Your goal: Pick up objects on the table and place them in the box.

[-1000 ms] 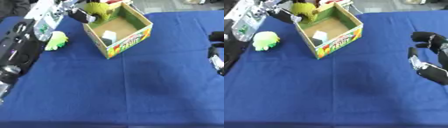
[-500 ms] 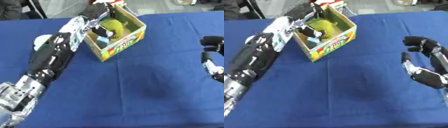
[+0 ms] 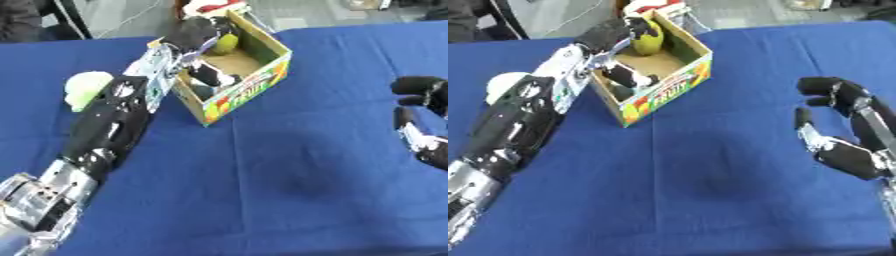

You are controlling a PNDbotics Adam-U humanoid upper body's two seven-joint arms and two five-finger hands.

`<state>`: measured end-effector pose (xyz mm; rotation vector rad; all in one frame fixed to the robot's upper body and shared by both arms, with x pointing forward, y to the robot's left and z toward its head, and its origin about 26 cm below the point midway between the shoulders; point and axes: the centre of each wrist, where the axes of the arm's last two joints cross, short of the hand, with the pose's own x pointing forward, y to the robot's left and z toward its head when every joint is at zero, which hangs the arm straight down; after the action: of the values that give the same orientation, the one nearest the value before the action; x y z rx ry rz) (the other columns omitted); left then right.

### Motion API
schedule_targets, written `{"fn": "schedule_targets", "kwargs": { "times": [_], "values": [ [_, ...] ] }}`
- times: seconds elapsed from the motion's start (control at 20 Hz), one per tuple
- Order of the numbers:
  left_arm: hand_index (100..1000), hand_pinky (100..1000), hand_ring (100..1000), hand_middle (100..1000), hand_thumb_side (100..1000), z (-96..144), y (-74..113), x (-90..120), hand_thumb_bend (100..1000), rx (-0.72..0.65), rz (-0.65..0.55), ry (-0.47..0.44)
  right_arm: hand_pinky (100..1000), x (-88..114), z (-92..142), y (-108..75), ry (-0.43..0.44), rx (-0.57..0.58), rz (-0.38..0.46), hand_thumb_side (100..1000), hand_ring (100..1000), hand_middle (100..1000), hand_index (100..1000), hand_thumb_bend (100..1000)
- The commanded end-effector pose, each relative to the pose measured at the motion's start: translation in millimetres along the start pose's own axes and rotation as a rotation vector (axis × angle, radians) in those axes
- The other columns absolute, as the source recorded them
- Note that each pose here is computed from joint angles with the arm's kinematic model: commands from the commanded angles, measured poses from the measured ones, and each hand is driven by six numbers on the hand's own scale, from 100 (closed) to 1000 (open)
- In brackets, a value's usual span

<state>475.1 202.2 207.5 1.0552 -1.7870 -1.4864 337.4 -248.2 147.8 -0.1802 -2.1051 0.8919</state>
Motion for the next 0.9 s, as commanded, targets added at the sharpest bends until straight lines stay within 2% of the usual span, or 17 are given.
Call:
{"fn": "schedule_targets", "kwargs": {
  "times": [0.05, 0.2, 0.3, 0.45, 0.6, 0.85, 0.9],
  "values": [
    [884, 755, 768, 846, 511, 13, 51.6, -12, 729, 0.097, -0.015, -0.019, 778, 3, 0, -7.3, -0.012, -0.008, 0.016, 381, 826, 766, 848, 100],
    [879, 748, 761, 829, 509, 34, 89.4, -20, 712, 0.163, 0.002, -0.018, 779, 1, 2, -7.8, -0.002, -0.01, 0.019, 384, 826, 764, 847, 100],
    [873, 740, 750, 807, 499, 50, 110.3, -27, 693, 0.207, -0.006, 0.015, 779, 1, 2, -8.0, 0.002, -0.01, 0.021, 386, 826, 764, 847, 100],
    [866, 731, 738, 794, 467, 71, 125.2, -44, 661, 0.243, -0.001, 0.095, 779, 0, 4, -8.3, 0.007, -0.013, 0.023, 390, 826, 764, 847, 100],
    [864, 730, 734, 788, 439, 89, 124.1, -67, 640, 0.231, -0.009, 0.207, 779, -2, 5, -7.7, 0.013, -0.013, 0.021, 395, 826, 764, 847, 100],
    [842, 741, 730, 770, 375, 108, 95.1, -106, 579, 0.091, -0.032, 0.374, 780, -2, 5, -7.1, 0.012, -0.012, 0.018, 397, 827, 764, 847, 100],
    [824, 738, 718, 750, 323, 112, 87.8, -113, 545, 0.06, -0.033, 0.406, 780, -2, 5, -7.0, 0.013, -0.013, 0.017, 399, 828, 764, 847, 100]
  ]
}}
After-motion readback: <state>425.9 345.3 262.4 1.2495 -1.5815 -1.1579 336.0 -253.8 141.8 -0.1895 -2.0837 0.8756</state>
